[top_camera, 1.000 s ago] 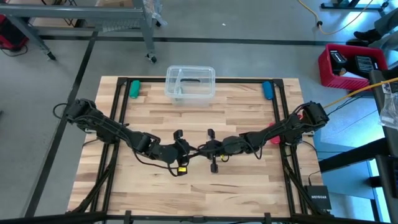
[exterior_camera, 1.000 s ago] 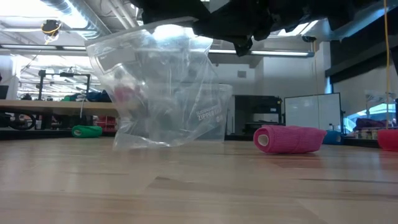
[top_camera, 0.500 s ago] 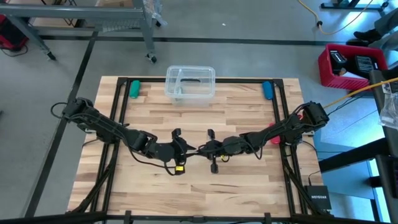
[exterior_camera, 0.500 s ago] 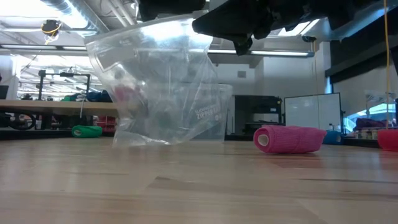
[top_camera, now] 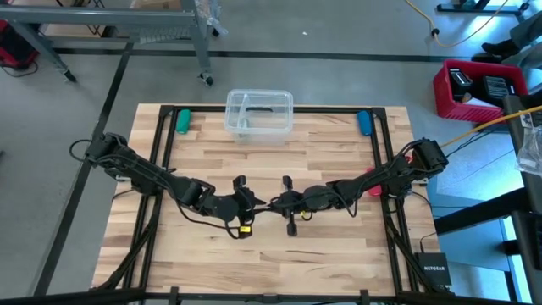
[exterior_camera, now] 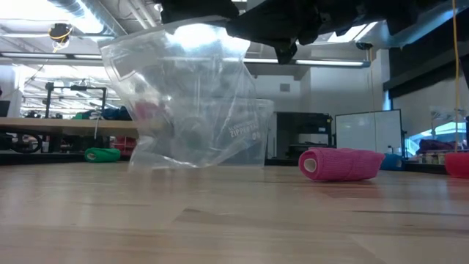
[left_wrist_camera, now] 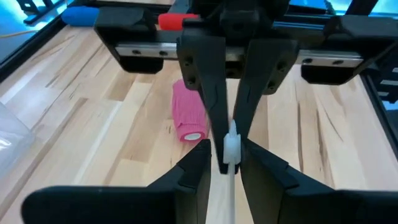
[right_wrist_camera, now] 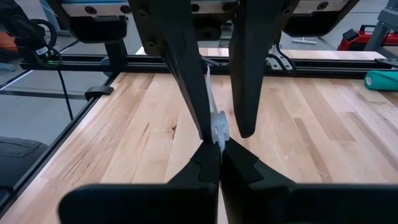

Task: Roll bandage
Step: Open transparent zip bag

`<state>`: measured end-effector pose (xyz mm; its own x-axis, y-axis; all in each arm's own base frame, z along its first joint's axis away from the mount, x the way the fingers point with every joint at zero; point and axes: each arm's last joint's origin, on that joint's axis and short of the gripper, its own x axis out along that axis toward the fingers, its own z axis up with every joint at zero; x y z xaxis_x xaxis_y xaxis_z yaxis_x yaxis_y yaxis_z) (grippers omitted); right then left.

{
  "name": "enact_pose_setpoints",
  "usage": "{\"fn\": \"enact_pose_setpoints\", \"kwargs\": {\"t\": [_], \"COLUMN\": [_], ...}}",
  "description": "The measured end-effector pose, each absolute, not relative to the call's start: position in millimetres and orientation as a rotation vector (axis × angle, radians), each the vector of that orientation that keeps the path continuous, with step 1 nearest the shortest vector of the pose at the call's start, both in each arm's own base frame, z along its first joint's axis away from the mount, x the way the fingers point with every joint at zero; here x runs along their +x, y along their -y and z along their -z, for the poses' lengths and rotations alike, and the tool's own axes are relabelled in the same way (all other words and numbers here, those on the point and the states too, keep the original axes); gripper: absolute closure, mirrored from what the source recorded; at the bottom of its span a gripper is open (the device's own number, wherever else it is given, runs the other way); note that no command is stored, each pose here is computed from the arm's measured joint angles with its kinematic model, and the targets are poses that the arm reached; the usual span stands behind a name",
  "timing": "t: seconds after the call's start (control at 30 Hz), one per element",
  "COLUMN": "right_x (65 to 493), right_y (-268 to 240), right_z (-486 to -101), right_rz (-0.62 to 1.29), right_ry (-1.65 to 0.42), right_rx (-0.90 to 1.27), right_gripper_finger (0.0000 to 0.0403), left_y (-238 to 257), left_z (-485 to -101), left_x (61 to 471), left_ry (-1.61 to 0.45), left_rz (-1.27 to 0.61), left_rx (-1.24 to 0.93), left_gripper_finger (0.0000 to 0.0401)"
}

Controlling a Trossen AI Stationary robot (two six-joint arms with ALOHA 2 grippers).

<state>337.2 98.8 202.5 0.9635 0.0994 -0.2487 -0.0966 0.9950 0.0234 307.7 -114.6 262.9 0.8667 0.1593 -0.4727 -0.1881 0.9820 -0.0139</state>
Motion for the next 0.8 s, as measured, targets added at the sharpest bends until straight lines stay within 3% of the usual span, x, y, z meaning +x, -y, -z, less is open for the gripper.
{"fn": "enact_pose_setpoints", "kwargs": {"t": [0.33, 0.6, 0.8], "right_x": [337.3, 337.4, 337.3], "right_y": [-98.9, -98.7, -99.1], "right_z": [-203.2, -202.9, -202.8], "right_rz": [-0.100, -0.092, -0.094], "right_ry": [-0.244, -0.245, -0.244], "right_rx": [0.013, 0.012, 0.009], "right_gripper_finger": [0.0398, 0.0398, 0.0398], "left_y": [114.5, 115.0, 120.8], "left_z": [-263.2, -263.0, -262.8], "left_x": [308.0, 307.6, 305.1], "left_ry": [-0.485, -0.487, -0.489], "left_rz": [-0.185, -0.185, -0.172], "left_rx": [-0.077, -0.076, -0.073], "left_gripper_finger": [0.0330, 0.0386, 0.0382]}}
